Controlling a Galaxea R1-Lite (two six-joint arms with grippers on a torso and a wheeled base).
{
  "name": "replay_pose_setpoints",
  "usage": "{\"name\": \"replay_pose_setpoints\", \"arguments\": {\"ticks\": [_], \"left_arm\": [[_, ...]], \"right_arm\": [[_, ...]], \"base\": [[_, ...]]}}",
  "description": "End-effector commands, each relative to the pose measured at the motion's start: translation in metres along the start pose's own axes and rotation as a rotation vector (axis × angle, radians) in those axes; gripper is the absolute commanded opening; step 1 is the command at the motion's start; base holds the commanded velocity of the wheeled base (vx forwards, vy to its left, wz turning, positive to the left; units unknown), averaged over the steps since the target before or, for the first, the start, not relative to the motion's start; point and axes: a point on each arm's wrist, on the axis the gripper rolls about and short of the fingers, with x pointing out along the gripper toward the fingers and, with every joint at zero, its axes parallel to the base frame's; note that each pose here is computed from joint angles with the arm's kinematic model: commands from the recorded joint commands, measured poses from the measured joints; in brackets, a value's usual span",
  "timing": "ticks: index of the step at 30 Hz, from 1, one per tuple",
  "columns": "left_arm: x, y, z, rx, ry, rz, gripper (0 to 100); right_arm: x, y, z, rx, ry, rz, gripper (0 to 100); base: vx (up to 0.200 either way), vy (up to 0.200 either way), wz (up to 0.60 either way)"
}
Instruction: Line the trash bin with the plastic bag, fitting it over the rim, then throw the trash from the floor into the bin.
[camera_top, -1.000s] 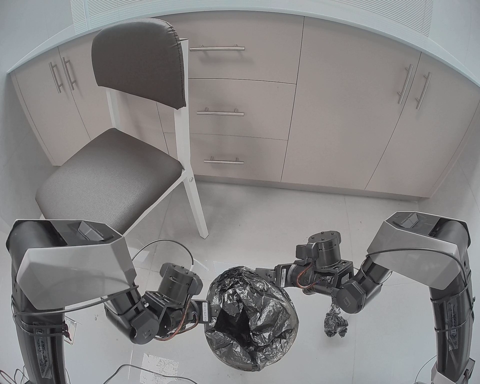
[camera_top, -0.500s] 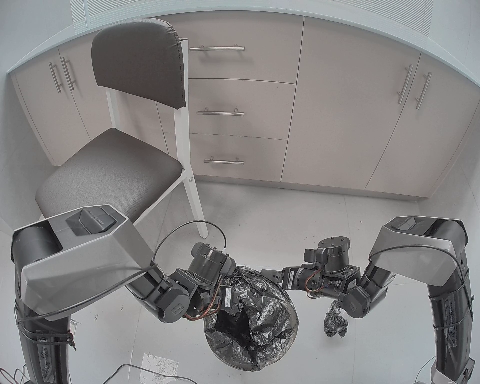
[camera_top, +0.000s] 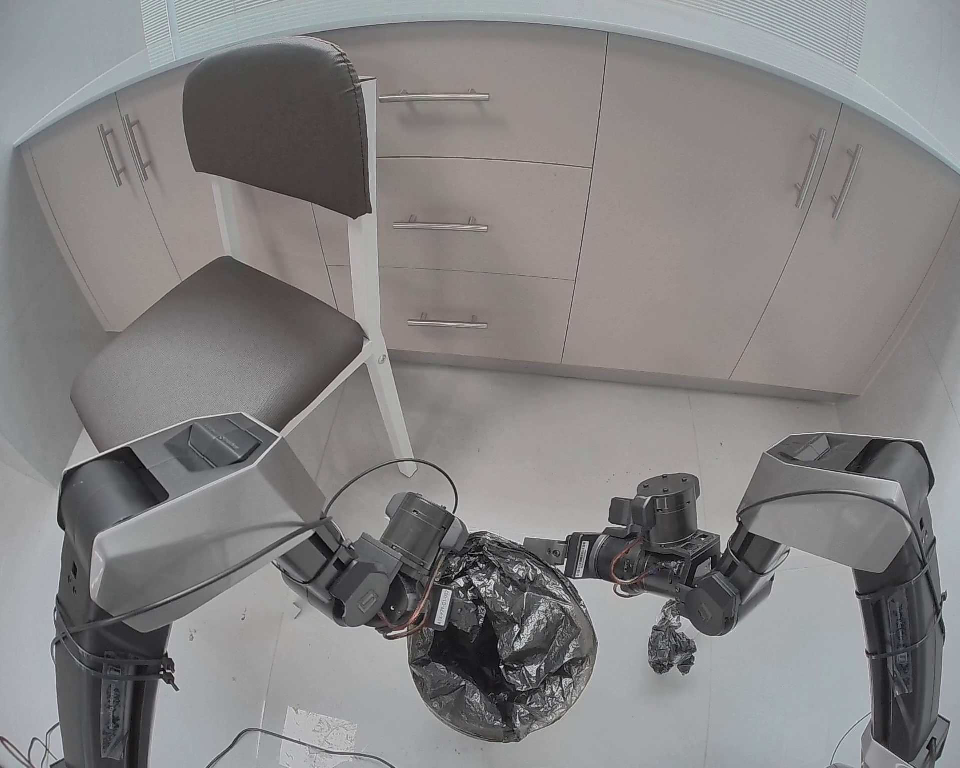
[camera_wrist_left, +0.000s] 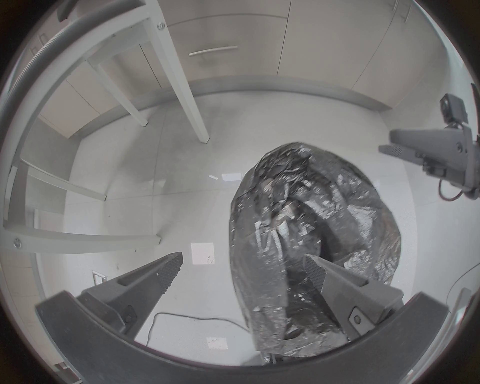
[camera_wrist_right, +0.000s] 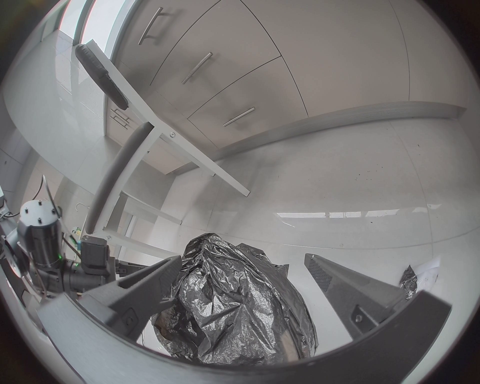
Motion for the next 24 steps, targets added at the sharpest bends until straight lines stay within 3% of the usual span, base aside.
{"name": "replay_pose_setpoints", "arguments": {"ticks": [1, 5, 9, 24], "left_arm": [[0.012, 0.009, 0.004, 0.004, 0.034, 0.028, 100], [0.016, 0.014, 0.005, 0.017, 0.055, 0.045, 100], [0.026, 0.023, 0.013, 0.010, 0.086, 0.116, 100], [0.032, 0.023, 0.019, 0.007, 0.113, 0.140, 100]], "right_arm": [[0.001, 0.000, -0.001, 0.000, 0.002, 0.000, 100], [0.001, 0.000, -0.001, 0.000, 0.001, 0.001, 100], [0.001, 0.000, 0.000, -0.001, -0.001, 0.001, 100], [0.001, 0.000, 0.000, -0.001, -0.001, 0.001, 100]], "base": [[0.000, 0.000, 0.00], [0.000, 0.000, 0.00], [0.000, 0.000, 0.00], [0.000, 0.000, 0.00]]}}
